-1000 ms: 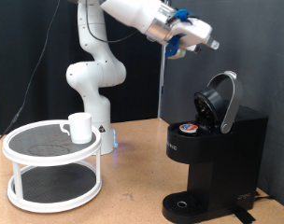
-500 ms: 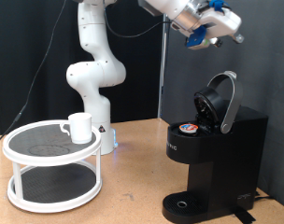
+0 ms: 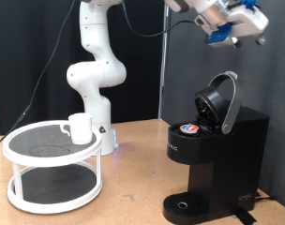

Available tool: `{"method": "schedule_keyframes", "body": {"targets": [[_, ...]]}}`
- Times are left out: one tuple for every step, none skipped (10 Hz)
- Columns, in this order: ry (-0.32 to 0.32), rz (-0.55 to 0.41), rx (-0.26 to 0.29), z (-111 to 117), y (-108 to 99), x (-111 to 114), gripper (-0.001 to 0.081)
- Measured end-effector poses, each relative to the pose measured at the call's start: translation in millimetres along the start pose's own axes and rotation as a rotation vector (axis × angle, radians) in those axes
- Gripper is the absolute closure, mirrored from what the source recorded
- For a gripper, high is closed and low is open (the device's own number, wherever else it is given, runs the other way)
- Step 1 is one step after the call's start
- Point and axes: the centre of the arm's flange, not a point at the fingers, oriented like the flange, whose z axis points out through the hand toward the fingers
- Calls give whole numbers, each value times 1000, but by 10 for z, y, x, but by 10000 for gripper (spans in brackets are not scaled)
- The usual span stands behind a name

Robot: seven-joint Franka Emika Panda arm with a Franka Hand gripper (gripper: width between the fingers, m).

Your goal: Make a cup of coffee with the keurig machine

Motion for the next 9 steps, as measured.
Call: {"method": "schedule_keyframes", "body": {"targets": [[10,-4,6,101,24,-42,72],[19,-8,3,178,29,-61,72],[20,-10,6,228,26,-70,72],[17,-14,16,263,13,-71,72],[19,-18,21,277,7,-66,72],[26,-25,25,283,-1,-53,215],[35,-31,27,289,-8,-35,365],[43,-32,25,289,-16,-13,505],[51,-29,20,283,-27,12,505]]}}
